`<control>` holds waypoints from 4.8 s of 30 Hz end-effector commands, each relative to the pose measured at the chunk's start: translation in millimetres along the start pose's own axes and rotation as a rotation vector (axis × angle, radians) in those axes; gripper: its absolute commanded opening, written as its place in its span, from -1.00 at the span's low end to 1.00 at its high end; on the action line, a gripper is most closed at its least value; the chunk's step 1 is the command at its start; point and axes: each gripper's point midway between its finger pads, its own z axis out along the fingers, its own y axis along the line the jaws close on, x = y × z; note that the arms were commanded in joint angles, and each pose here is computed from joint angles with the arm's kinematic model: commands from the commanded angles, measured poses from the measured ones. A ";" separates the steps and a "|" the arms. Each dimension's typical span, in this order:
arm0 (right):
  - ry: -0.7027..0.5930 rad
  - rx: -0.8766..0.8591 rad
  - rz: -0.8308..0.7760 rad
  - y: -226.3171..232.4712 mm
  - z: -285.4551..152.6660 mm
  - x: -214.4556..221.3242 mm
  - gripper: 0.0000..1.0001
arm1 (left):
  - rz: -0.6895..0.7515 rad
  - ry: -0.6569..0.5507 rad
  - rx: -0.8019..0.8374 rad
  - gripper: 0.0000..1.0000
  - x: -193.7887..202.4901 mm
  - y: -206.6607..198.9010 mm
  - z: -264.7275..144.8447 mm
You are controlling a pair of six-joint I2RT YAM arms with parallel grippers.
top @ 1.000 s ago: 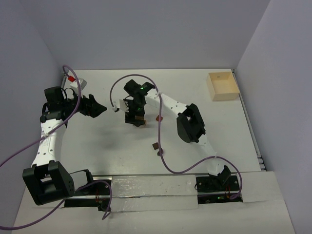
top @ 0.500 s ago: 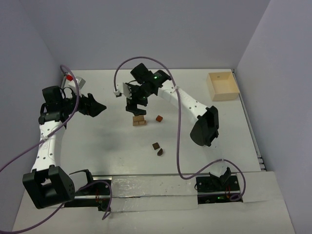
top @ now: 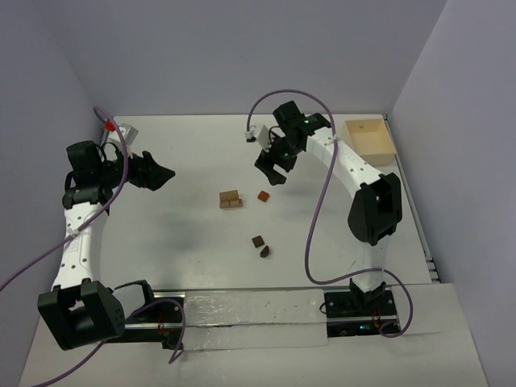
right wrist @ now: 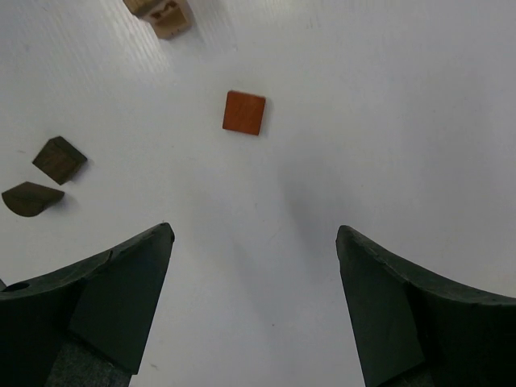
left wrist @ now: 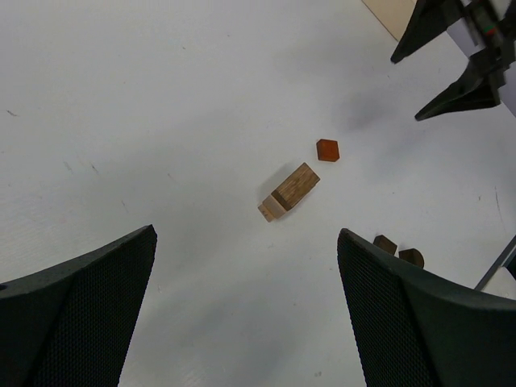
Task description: Build the wood block tower
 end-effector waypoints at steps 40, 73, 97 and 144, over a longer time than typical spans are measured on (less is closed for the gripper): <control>0.151 -0.060 0.114 -2.6 133.6 17.5 0.42 | 0.027 -0.012 0.005 0.99 -1.9 10.9 6.9; 0.067 -0.078 -0.163 3.0 40.4 -20.0 -0.86 | 0.043 -0.012 0.062 0.99 -4.2 -0.4 5.0; -0.008 -0.138 -0.485 79.2 67.5 -108.8 -0.95 | -0.067 -0.067 0.141 0.98 -21.0 -1.9 -7.7; 0.084 -0.194 -0.459 82.2 126.7 -84.0 -0.76 | -0.078 -0.075 0.146 0.98 -20.5 0.3 -9.6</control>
